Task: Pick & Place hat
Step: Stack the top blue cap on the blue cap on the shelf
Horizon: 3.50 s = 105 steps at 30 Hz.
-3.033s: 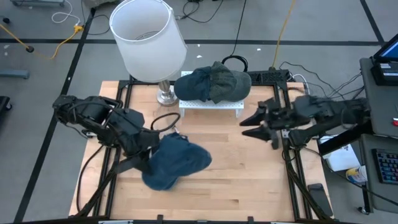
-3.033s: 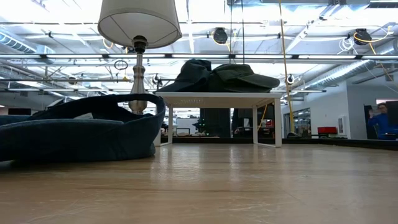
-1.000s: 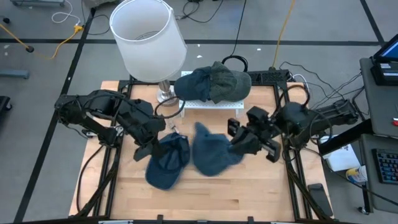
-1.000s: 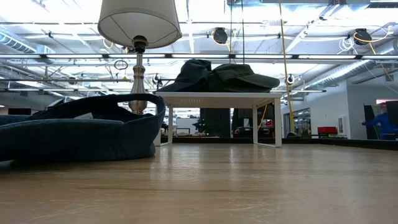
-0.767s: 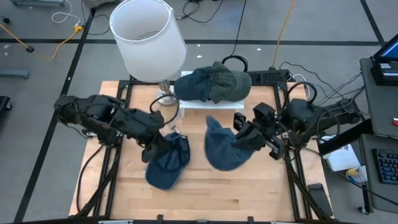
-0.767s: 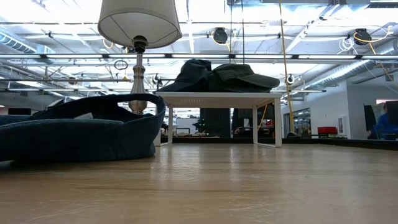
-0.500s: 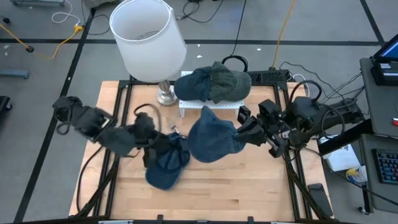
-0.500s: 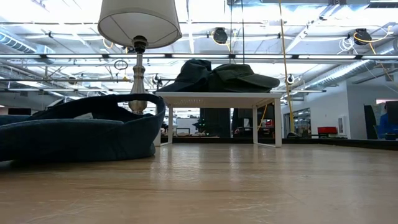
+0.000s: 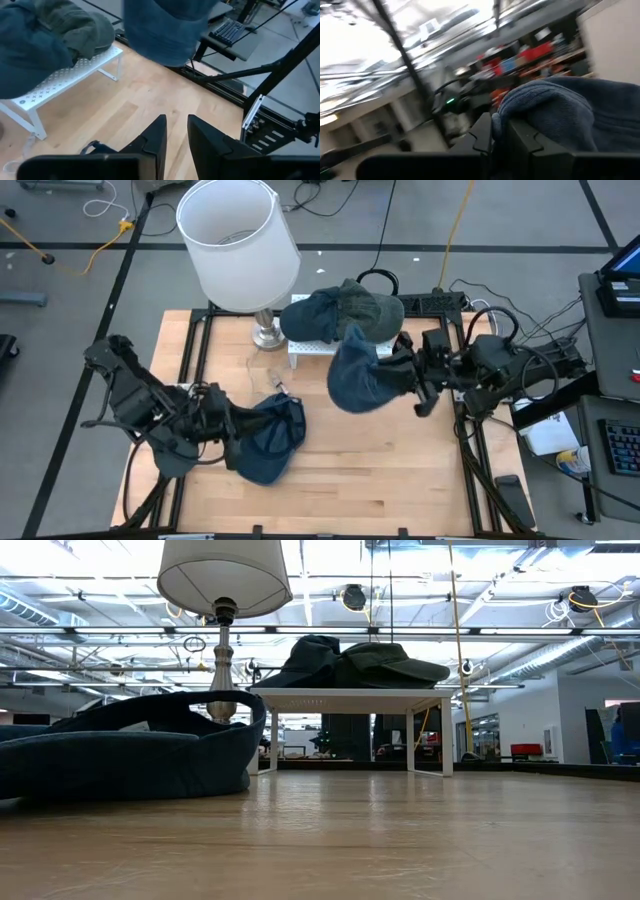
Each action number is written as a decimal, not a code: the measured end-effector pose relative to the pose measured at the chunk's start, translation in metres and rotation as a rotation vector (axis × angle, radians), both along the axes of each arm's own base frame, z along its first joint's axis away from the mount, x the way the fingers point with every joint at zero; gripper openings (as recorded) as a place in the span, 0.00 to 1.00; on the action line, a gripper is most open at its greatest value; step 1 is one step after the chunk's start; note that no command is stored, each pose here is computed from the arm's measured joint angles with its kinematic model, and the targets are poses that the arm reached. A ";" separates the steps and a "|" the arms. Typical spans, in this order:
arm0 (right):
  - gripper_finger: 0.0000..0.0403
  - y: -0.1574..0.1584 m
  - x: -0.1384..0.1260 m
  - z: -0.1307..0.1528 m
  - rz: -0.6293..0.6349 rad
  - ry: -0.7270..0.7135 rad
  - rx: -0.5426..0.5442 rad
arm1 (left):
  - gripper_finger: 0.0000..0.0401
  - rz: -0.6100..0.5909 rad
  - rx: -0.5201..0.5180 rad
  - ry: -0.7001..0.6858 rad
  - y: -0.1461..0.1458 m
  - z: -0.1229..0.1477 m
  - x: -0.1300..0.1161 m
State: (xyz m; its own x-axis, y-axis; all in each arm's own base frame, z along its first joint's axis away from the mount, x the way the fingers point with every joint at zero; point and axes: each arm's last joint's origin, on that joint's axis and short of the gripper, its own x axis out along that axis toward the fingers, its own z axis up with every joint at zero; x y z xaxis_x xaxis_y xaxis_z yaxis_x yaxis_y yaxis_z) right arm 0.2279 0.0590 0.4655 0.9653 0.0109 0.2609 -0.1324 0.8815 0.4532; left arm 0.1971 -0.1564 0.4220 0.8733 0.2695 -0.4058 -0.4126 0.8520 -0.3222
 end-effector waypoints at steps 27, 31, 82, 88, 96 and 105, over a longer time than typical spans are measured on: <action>0.05 -0.129 0.080 -0.031 -0.454 -0.236 0.293 | 0.17 -0.058 0.063 -0.019 0.013 0.004 -0.024; 0.05 -0.152 0.093 -0.027 -0.380 -0.226 0.265 | 0.17 -0.059 0.067 -0.017 0.013 0.004 -0.024; 0.05 -0.223 0.130 -0.080 -0.300 -0.200 0.668 | 0.17 -0.063 0.101 -0.007 0.015 0.004 -0.022; 0.05 -0.223 0.130 -0.083 -0.279 -0.222 0.693 | 0.17 -0.063 0.100 -0.007 0.015 0.004 -0.022; 0.05 -0.221 0.147 -0.100 -0.229 -0.248 0.756 | 0.17 -0.066 0.106 -0.005 0.015 0.004 -0.022; 0.05 -0.224 0.162 -0.120 -0.218 -0.305 0.830 | 0.17 -0.104 0.075 0.005 0.013 0.004 -0.022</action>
State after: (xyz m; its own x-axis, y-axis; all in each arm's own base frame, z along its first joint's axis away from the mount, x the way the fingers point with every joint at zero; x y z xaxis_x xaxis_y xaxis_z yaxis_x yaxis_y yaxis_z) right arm 0.3902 -0.1648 0.3456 0.8118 -0.4690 0.3478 -0.2195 0.3069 0.9261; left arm 0.1755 -0.1434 0.4259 0.8963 0.2068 -0.3923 -0.3218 0.9120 -0.2544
